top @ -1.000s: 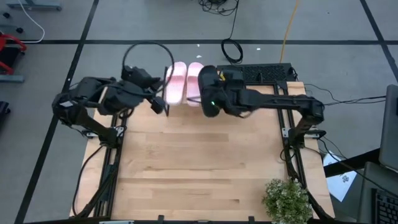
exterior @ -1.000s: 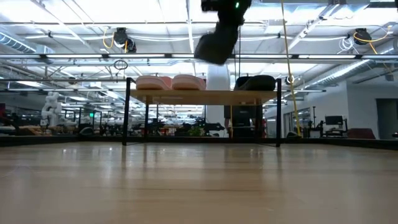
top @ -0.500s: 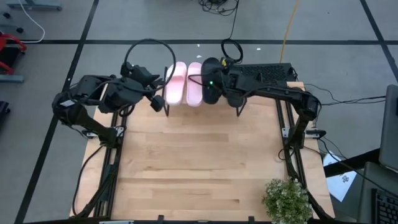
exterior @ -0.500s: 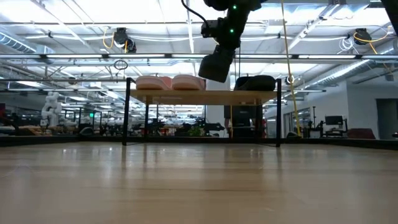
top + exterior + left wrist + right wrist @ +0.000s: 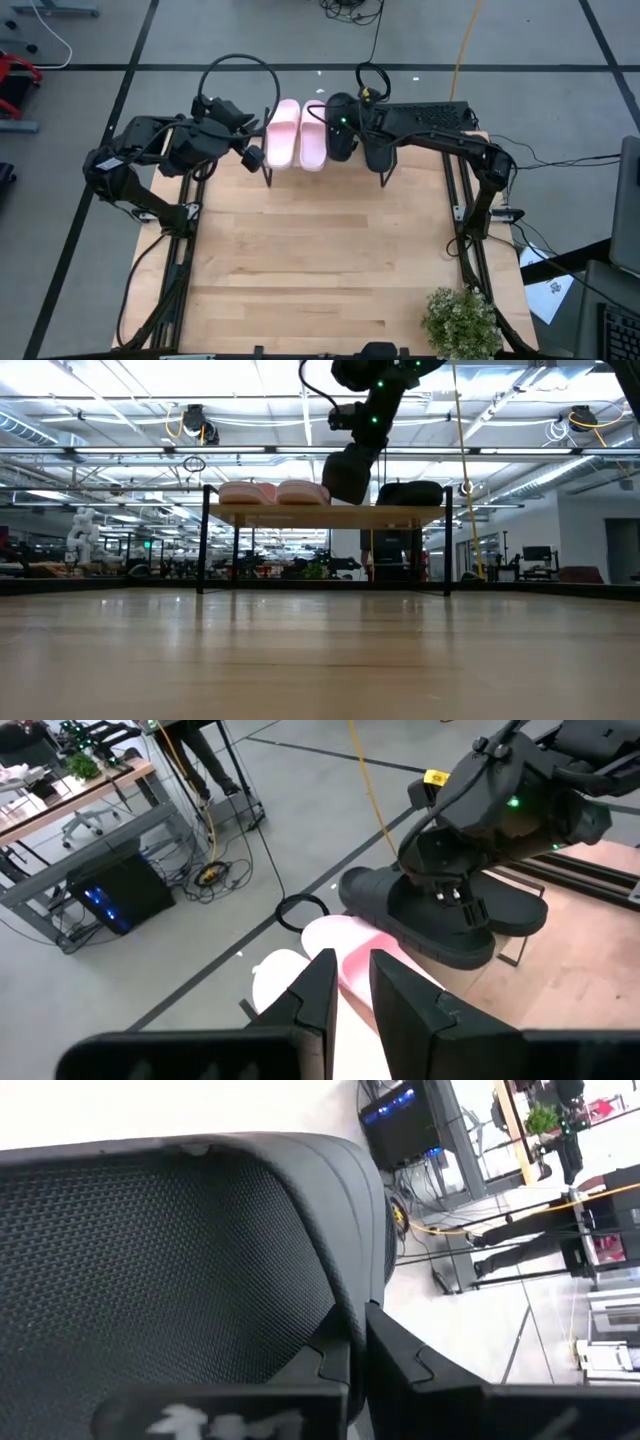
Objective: Pick and place slides into the shelf
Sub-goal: Put the black slides on the shelf
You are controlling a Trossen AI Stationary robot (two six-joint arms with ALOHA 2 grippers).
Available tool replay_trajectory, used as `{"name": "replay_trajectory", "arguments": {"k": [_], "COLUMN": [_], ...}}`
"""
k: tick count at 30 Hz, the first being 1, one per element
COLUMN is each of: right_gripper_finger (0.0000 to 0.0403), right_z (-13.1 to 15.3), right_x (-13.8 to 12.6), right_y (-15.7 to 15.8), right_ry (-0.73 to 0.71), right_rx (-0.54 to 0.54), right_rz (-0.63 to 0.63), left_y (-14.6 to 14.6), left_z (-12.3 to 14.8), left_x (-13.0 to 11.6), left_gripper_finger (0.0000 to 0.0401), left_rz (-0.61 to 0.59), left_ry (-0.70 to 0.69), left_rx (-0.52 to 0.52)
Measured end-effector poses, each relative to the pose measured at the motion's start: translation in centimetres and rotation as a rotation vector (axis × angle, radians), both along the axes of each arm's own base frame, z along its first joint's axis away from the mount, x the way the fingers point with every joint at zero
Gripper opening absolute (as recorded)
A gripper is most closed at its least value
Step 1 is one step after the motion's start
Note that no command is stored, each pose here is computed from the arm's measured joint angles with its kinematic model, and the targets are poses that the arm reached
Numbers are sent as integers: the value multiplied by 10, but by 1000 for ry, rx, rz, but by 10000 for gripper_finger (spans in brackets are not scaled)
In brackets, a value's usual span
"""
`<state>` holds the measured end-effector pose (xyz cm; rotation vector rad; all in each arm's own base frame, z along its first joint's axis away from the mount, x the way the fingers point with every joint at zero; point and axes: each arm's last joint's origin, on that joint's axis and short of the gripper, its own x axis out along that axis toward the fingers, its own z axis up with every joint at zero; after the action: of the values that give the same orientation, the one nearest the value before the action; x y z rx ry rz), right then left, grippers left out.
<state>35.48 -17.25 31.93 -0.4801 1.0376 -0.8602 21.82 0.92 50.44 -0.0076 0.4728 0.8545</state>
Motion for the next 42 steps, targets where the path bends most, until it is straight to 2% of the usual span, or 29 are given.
{"name": "replay_trajectory", "arguments": {"k": [13,19,27,33,42], "right_gripper_finger": [0,0,0,0,0], "right_z": [-5,-8,-11,-16,-34], "right_x": [-7,-12,-17,-17,-14], "right_y": [-3,-5,-7,-7,10], "right_ry": [55,56,78,108,328], "right_rx": [35,103,126,118,-2], "right_rz": [-22,-30,-59,-43,6], "left_y": [0,0,0,0,0], "left_z": [0,0,0,0,0], "left_x": [0,0,0,0,0], "left_gripper_finger": [63,63,63,63,63], "left_rz": [-7,-7,-20,-20,-20], "left_ry": [13,13,13,13,13], "left_rx": [10,10,-1,-1,-1]}}
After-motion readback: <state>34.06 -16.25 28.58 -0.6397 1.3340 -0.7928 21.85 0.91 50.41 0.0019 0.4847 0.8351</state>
